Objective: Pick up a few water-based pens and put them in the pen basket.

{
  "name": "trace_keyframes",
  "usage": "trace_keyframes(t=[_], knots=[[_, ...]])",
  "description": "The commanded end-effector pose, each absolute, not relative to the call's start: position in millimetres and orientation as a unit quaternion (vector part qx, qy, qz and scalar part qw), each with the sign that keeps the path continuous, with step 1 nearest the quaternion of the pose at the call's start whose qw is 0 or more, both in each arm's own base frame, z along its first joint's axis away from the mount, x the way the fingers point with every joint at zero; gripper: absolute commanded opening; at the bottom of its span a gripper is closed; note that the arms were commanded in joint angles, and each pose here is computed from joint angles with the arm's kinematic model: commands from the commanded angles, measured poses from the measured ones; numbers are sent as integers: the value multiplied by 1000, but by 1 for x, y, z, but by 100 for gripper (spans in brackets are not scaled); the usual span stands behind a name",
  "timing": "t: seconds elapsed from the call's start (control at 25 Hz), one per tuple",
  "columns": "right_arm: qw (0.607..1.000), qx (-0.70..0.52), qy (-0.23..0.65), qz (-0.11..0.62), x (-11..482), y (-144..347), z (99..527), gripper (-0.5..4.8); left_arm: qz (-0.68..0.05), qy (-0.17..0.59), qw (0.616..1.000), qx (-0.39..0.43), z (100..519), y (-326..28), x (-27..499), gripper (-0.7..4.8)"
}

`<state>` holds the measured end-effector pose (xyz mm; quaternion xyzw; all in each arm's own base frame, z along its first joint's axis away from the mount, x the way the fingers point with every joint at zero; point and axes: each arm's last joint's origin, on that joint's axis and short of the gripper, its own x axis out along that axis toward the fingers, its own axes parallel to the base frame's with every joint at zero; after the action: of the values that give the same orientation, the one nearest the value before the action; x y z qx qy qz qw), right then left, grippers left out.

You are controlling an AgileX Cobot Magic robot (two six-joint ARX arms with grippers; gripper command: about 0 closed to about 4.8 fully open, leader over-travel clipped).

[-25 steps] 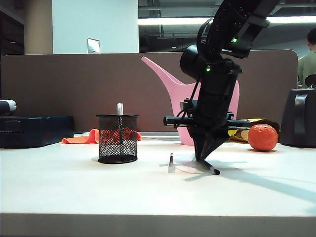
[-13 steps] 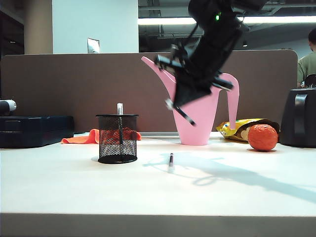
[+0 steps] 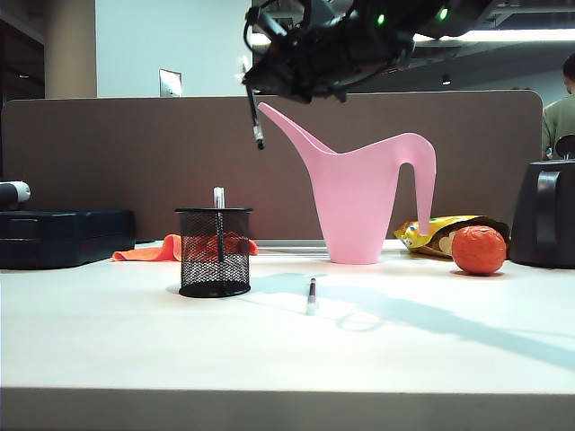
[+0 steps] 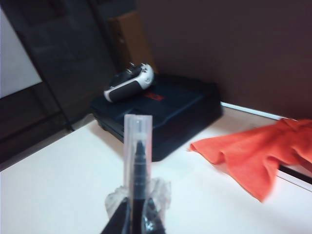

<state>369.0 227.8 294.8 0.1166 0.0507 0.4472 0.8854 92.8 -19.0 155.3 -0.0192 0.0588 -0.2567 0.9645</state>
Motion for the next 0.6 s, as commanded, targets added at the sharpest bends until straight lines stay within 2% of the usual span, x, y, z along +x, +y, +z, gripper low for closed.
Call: trace_keyframes(t=[0.04,0.28,0.6], knots=[[874,117,23,472,373,234,288,-8,-259,53,964,-17,157,-19,93,-4],[871,129,15,473,391,245,244,-8,-259,53,964,-17,157,-19,93,-4],[871,132,5,473,394,251,230,-8,-259,53,964,-17,157,-19,93,-4]])
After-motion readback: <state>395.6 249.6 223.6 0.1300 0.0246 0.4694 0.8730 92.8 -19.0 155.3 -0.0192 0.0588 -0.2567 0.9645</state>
